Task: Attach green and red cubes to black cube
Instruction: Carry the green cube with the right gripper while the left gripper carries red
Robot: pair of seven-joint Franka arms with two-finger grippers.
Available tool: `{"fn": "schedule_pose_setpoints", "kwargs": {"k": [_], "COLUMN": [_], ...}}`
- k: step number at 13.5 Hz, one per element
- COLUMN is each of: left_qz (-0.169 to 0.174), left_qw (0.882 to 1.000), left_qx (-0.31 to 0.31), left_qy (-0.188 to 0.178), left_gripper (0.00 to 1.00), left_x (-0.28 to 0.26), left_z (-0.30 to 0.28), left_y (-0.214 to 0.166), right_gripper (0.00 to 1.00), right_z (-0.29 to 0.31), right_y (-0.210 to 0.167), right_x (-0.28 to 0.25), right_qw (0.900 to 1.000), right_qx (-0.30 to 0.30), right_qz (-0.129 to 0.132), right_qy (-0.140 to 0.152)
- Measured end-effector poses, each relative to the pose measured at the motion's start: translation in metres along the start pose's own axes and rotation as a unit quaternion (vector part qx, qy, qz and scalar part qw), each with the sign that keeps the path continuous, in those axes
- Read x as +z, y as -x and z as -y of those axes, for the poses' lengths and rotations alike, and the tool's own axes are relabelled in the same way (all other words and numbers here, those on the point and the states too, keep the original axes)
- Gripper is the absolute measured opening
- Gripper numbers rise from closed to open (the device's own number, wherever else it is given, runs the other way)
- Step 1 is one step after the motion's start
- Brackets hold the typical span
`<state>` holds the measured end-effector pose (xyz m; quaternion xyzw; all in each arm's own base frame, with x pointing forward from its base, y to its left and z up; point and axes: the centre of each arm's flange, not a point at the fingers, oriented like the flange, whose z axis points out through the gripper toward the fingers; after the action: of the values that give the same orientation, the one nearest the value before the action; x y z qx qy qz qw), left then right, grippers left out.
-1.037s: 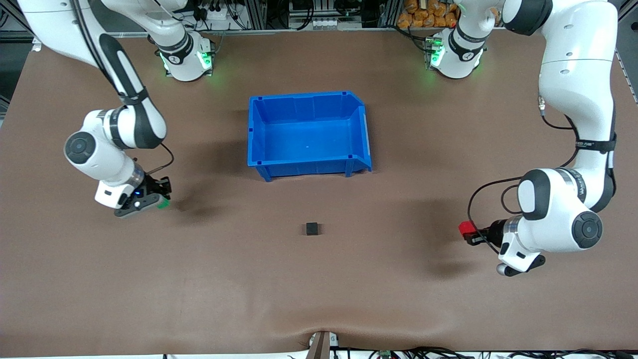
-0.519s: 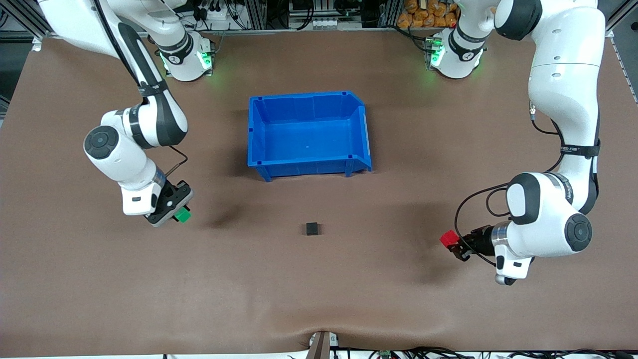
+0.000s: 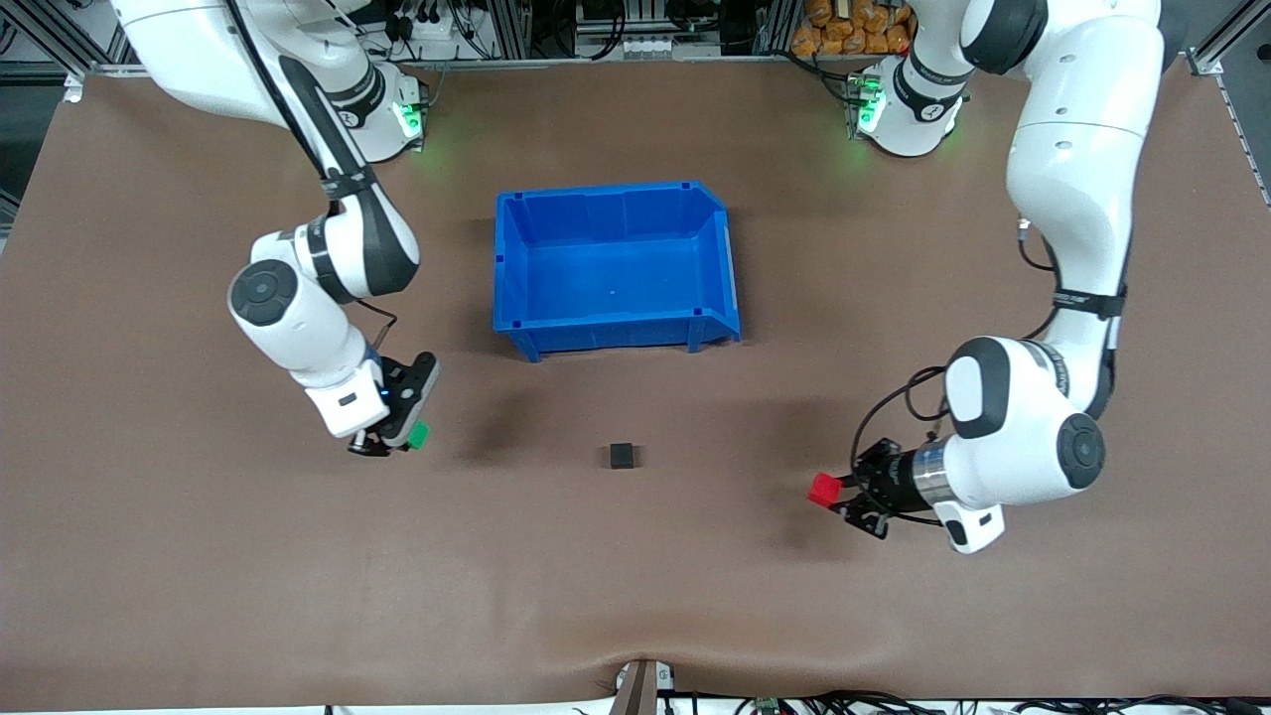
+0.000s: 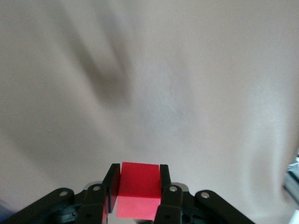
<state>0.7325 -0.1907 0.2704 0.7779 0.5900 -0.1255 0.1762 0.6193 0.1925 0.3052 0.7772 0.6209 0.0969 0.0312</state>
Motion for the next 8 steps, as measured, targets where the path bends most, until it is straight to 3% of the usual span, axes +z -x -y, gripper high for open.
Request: {"fn": "schedule_pose_setpoints", "kwargs": {"k": [5,8], "left_qz": [0.010,0.008], "left_qw": [0.996,0.996], "left_qx": [-0.084,-0.090], "left_qy": [0.029,0.027], "left_gripper": [0.38,0.38], "left_x": [0.058,0.096], "left_z": [-0.001,0.007], "left_y": [0.061,0.084], "right_gripper": [0.39,0.39], "right_z": [0.002,-0.002], "right_y": [-0.054,-0.073], "right_x": [0.023,0.043], "right_qw": [0.997,0.997], "right_qx": [-0.070,-0.052], "right_qz": [-0.013,-0.029], "right_qy": [-0.007,-0.052]}}
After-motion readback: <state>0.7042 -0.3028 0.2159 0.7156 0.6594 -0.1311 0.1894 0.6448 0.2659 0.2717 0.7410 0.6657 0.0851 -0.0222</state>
